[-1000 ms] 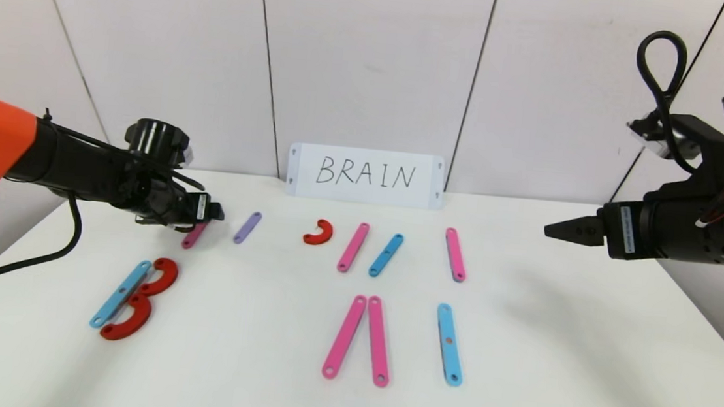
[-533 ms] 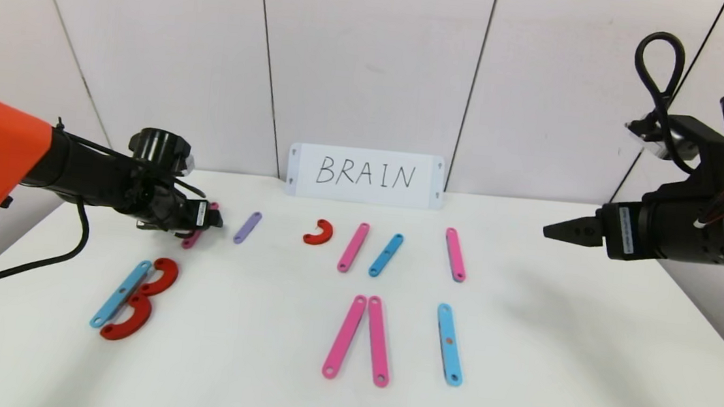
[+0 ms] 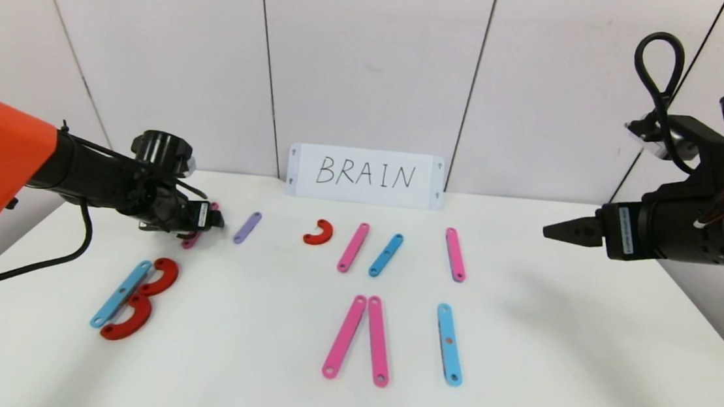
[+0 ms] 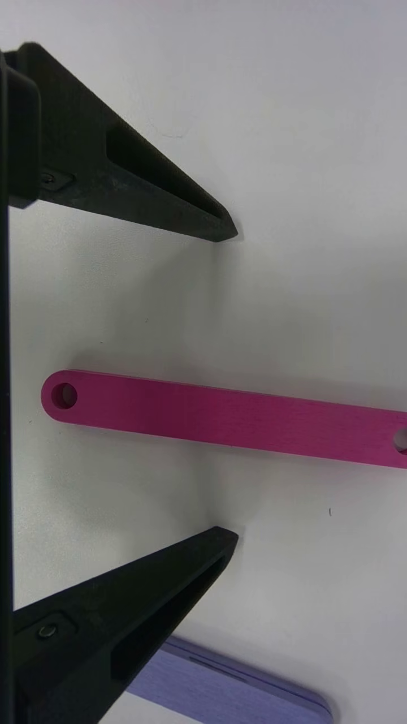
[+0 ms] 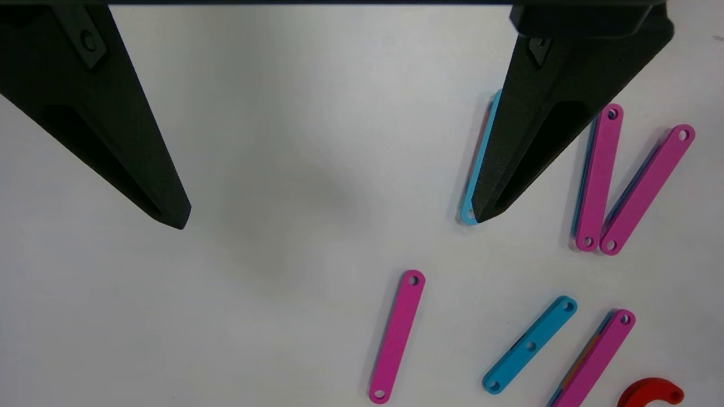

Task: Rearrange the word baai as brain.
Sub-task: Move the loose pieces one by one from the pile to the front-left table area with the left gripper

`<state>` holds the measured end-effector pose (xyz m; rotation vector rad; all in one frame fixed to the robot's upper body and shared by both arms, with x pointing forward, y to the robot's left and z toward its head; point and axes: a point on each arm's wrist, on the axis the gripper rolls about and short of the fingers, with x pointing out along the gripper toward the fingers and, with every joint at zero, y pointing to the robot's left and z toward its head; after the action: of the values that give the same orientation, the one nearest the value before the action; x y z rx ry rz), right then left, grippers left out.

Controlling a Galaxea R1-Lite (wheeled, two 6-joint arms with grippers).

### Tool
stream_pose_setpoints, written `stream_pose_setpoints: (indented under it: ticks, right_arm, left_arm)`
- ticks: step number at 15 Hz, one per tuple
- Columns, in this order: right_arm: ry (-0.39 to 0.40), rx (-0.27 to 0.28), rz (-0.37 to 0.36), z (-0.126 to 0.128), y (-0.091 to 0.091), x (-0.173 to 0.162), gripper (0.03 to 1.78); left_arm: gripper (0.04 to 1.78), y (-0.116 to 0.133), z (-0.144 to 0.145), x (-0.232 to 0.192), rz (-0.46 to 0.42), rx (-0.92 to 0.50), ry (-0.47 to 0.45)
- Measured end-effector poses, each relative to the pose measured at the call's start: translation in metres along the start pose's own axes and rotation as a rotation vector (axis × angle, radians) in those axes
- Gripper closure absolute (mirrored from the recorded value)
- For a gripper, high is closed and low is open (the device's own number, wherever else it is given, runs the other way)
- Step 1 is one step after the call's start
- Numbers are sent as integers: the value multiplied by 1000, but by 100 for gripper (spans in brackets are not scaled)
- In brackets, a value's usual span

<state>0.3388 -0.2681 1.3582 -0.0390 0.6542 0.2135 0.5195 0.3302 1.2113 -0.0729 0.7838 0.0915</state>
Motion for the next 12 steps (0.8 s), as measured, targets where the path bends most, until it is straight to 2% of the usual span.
stream_pose_setpoints:
  ticks: [2,4,6,9,11,12]
  right_arm:
    - [0,0,0,0,0,0,7]
    - [0,0,0,0,0,0,7]
    - [-2,1,-1,0,0,0,7]
    - [-15,2,-2,2,-1,0,7]
    - [-31,9,-10,3,-3,-1,7]
    - [-35,11,-12,4,-4,-1,7]
  left_arm:
    - [18,0,1,0,-1,0,-2]
    - [40,0,1,0,-1,0,-2]
    - [69,-1,0,0,-2,1,-1]
    - [125,-2,0,0,-3,3,1]
    - [148,-2,0,0,-4,3,1]
    - [154,-2,0,0,-4,3,1]
